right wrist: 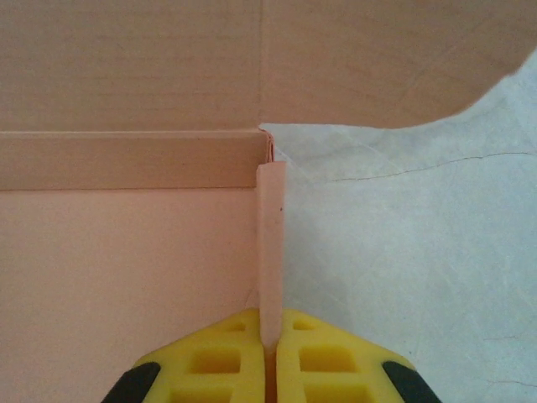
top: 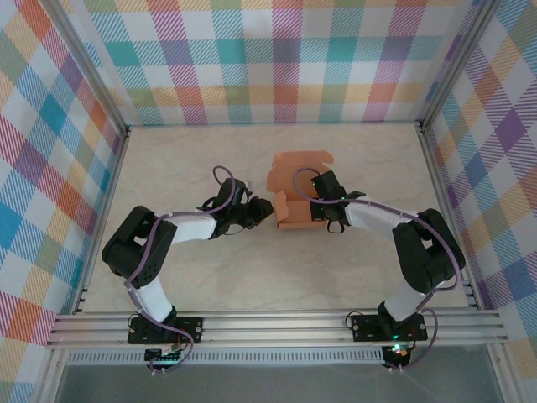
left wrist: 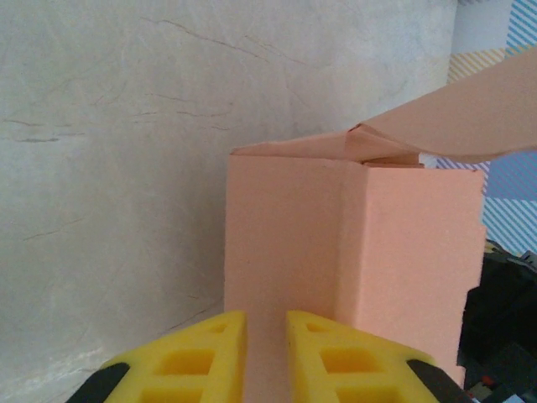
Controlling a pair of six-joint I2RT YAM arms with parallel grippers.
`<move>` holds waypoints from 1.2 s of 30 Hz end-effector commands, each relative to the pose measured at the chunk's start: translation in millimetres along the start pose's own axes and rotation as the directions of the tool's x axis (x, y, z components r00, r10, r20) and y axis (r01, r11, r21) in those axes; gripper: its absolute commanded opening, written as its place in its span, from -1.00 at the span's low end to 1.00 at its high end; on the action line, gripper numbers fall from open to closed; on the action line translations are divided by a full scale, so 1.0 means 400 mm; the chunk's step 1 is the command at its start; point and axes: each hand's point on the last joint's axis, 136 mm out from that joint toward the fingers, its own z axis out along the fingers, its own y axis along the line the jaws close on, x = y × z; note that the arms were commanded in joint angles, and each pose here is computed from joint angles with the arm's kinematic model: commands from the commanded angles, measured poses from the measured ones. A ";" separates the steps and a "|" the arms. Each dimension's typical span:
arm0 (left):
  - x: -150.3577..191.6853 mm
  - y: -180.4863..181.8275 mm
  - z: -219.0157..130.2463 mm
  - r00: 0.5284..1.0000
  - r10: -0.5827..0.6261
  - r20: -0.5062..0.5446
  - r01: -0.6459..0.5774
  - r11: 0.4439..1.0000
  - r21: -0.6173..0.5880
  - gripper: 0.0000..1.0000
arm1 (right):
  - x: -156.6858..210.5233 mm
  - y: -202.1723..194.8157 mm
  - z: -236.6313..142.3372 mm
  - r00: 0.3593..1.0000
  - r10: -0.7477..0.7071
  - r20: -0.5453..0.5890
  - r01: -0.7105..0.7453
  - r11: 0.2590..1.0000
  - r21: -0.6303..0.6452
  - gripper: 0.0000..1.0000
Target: Fold the paper box
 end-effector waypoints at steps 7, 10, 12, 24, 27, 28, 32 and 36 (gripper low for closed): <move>-0.001 -0.086 0.005 1.000 -0.007 -0.021 0.010 0.993 0.120 -0.63 | -0.003 0.012 0.016 1.000 -0.015 -0.017 0.015 1.000 0.004 -0.84; -0.001 -0.075 0.016 1.000 -0.015 -0.025 0.018 0.994 0.111 -0.57 | -0.004 0.023 0.016 1.000 -0.016 -0.019 0.016 1.000 -0.017 -0.84; -0.002 -0.066 0.022 0.999 -0.020 -0.025 0.023 0.995 0.102 -0.55 | -0.009 0.025 0.014 1.000 -0.016 -0.015 0.016 1.000 -0.020 -0.84; -0.004 -0.068 -0.027 0.999 0.043 0.025 -0.045 0.997 0.068 -0.52 | 0.010 0.008 0.038 0.999 0.006 -0.035 -0.007 1.000 -0.009 -0.84; -0.012 -0.065 -0.074 0.992 0.104 0.071 -0.104 0.995 0.007 -0.49 | 0.020 0.003 0.046 0.998 0.045 -0.049 -0.047 0.999 -0.027 -0.83; -0.012 -0.063 -0.090 0.989 0.120 0.087 -0.120 0.993 -0.006 -0.47 | 0.018 0.000 0.047 0.997 0.060 -0.048 -0.062 0.998 -0.034 -0.84; -0.009 -0.018 -0.122 0.985 0.116 0.128 -0.109 0.992 -0.062 -0.40 | 0.013 0.005 0.046 0.994 0.098 -0.047 -0.101 0.992 -0.069 -0.84; -0.007 0.018 -0.139 0.986 0.066 0.155 -0.060 0.997 -0.041 -0.22 | 0.002 0.013 0.040 0.989 0.138 -0.046 -0.142 0.983 -0.118 -0.84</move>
